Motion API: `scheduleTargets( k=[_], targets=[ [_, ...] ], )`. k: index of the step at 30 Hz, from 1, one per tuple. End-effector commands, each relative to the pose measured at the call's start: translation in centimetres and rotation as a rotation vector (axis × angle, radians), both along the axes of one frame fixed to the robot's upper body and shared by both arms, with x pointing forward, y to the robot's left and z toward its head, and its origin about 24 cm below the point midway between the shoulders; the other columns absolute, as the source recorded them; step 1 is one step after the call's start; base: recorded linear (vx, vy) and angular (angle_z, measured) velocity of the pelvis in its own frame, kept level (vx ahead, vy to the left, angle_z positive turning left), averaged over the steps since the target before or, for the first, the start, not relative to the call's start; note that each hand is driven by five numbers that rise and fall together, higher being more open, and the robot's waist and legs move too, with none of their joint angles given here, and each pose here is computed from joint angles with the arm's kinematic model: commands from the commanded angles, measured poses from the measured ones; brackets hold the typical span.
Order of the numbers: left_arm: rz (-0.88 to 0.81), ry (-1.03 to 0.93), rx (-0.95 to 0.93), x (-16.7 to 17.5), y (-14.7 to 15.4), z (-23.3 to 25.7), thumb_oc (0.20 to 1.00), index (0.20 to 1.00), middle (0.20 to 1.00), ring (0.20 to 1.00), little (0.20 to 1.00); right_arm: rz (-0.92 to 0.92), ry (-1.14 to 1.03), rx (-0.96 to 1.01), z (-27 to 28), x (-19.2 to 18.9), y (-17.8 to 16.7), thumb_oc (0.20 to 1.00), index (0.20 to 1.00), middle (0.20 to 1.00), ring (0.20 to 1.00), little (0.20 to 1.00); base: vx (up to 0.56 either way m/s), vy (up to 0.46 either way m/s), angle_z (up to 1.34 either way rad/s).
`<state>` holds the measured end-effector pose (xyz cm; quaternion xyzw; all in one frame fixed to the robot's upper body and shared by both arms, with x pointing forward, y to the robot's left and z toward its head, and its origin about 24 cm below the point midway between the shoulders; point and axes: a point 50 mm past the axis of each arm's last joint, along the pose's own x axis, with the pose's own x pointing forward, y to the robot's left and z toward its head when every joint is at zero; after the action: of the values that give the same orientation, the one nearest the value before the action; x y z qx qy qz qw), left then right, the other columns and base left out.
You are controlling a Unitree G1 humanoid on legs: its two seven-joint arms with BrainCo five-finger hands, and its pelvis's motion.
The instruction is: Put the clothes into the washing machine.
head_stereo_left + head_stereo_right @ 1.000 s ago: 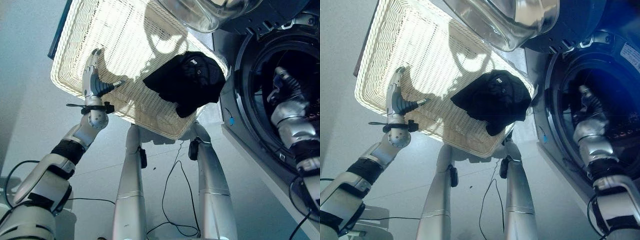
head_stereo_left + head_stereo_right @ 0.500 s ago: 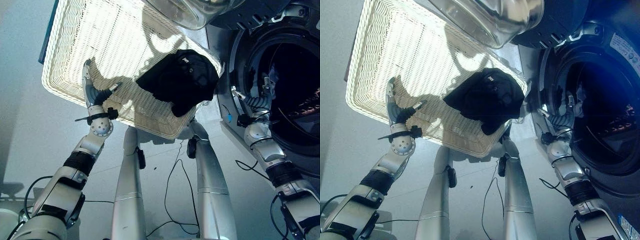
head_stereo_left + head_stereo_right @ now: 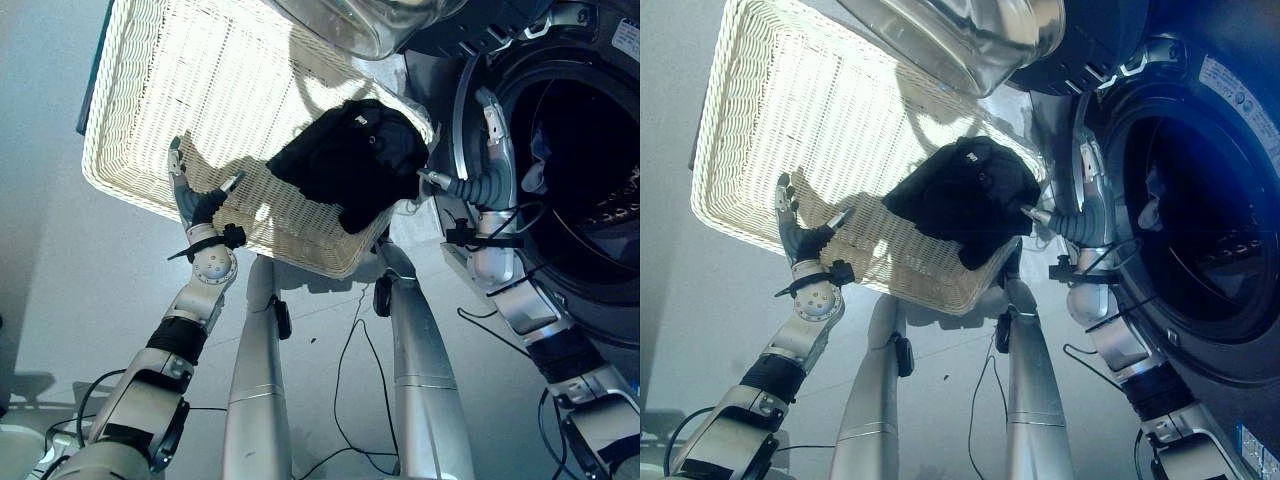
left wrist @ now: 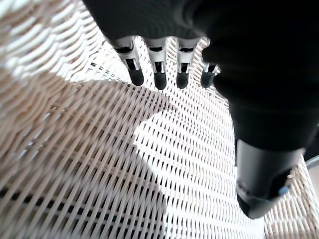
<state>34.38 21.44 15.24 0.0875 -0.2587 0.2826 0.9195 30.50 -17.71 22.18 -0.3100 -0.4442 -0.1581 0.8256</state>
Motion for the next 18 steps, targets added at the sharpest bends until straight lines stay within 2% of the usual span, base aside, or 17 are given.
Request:
scheduleTargets(
  k=[1, 5, 18],
  targets=[
    [0.033, -0.041, -0.041, -0.2, 0.7, 0.6, 1.000, 1.000, 1.000, 1.000, 1.000, 0.079, -0.164, -0.108, 1.9, -2.0, 1.6, 1.000, 1.000, 1.000, 1.000, 1.000, -0.01, -0.034, 0.00],
    [0.032, -0.047, -0.040, -0.1, 0.7, 1.0, 1.000, 1.000, 1.000, 1.000, 1.000, 0.124, -0.231, -0.153, 2.9, -2.5, 2.6, 1.000, 1.000, 1.000, 1.000, 1.000, 0.00, -0.008, 0.00],
    [0.005, -0.063, -0.026, 0.3, 0.4, 2.1, 1.000, 1.000, 1.000, 1.000, 1.000, 0.273, -0.203, -0.306, 3.7, -2.6, 5.3, 1.000, 1.000, 1.000, 1.000, 1.000, 0.00, -0.001, 0.01]
  ],
)
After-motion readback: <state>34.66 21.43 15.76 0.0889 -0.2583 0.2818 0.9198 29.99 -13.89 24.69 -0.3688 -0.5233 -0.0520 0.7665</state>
